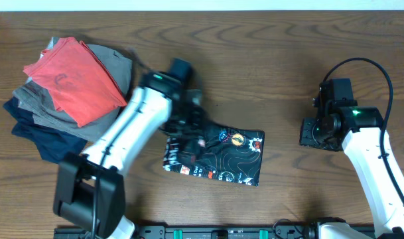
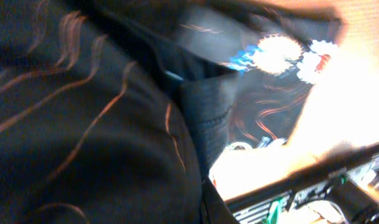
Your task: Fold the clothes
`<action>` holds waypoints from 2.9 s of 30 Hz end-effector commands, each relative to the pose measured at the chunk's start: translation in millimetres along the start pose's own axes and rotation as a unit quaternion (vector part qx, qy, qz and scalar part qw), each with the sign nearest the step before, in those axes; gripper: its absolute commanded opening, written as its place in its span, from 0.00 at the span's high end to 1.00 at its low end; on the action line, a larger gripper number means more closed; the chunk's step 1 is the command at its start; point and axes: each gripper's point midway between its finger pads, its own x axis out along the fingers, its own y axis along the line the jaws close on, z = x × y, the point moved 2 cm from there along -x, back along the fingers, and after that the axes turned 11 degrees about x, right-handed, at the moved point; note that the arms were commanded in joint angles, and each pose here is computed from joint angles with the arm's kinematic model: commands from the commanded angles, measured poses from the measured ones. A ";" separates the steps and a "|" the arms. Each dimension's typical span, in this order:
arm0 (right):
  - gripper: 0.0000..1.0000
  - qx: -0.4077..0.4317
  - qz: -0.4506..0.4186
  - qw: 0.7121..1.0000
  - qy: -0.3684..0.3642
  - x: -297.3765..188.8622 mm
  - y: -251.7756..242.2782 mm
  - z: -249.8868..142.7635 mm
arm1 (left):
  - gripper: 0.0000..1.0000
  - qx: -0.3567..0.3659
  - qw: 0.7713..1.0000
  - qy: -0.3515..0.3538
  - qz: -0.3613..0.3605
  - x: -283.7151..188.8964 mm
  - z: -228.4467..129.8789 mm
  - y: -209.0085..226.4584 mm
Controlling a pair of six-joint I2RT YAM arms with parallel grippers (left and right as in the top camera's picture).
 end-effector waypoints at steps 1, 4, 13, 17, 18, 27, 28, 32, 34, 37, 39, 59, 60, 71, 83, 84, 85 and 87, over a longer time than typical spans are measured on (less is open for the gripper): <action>0.51 -0.002 -0.007 1.000 -0.001 0.3 -4.0 1.5 | 0.94 0.043 0.999 -0.001 -0.002 10.3 -4.3 -38.3; 0.51 -0.002 -0.006 1.000 -0.001 0.3 -3.9 1.5 | 0.94 0.053 0.998 -0.007 0.034 21.0 -9.1 -51.5; 0.51 -0.005 -0.007 1.000 0.003 0.3 -4.5 -0.2 | 0.93 0.107 0.993 -0.042 0.020 33.7 -5.9 -91.3; 0.51 -0.005 -0.005 1.000 0.005 0.3 -3.8 -1.2 | 0.94 0.116 0.992 -0.048 0.015 35.0 -4.8 -97.2; 0.51 -0.005 -0.005 1.000 0.005 0.3 -3.8 -1.2 | 0.93 0.117 0.992 -0.047 0.015 35.4 -5.6 -97.8; 0.51 -0.005 -0.005 1.000 0.005 0.3 -3.7 -0.9 | 0.90 0.149 0.988 -0.051 -0.004 41.8 -11.7 -120.1; 0.51 -0.005 -0.004 1.000 0.005 0.3 -3.6 -0.8 | 0.88 0.153 0.987 -0.051 -0.006 42.7 -13.0 -123.0; 0.50 -0.005 0.000 1.000 0.007 0.3 -2.2 -1.7 | 0.53 0.168 0.985 -0.049 -0.011 45.6 -18.5 -132.1; 0.49 -0.005 0.007 1.000 0.010 0.3 -0.2 -2.3 | 0.45 0.184 0.982 -0.041 -0.029 45.2 -22.0 -137.7; 0.47 -0.009 0.031 0.999 0.014 0.0 7.6 -3.1 | 0.44 0.209 0.976 -0.041 -0.042 33.5 -20.9 -137.4; 0.47 -0.047 0.088 0.995 0.027 -2.3 25.4 -6.9 | 0.44 0.212 0.975 -0.057 -0.039 15.5 -14.9 -129.8; 0.39 -0.388 0.185 0.900 0.069 12.0 148.5 -94.4 | 0.44 -0.106 0.982 -0.147 0.056 -72.5 24.0 67.7; 0.40 -0.398 0.177 0.897 0.073 17.8 151.9 -98.2 | 0.44 -0.110 0.982 -0.146 0.057 -72.8 23.2 70.3; 0.99 -0.283 -0.008 0.959 0.005 69.4 139.0 -69.3 | 0.44 -0.115 0.981 -0.146 0.057 -73.8 22.8 72.9; 0.84 -0.139 -0.083 0.986 -0.032 50.3 78.4 -23.5 | 0.44 -0.115 0.981 -0.146 0.057 -73.7 22.7 72.9; 0.82 -0.139 -0.101 0.985 -0.029 51.3 71.1 -23.1 | 0.44 -0.115 0.981 -0.145 0.057 -73.7 22.6 72.9; 0.73 -0.138 -0.119 0.983 -0.027 52.1 63.8 -22.1 | 0.44 -0.115 0.981 -0.145 0.057 -73.7 22.4 72.9; 0.62 -0.116 -0.152 0.981 -0.033 50.9 49.7 -18.2 | 0.44 -0.115 0.981 -0.144 0.057 -73.5 21.9 72.9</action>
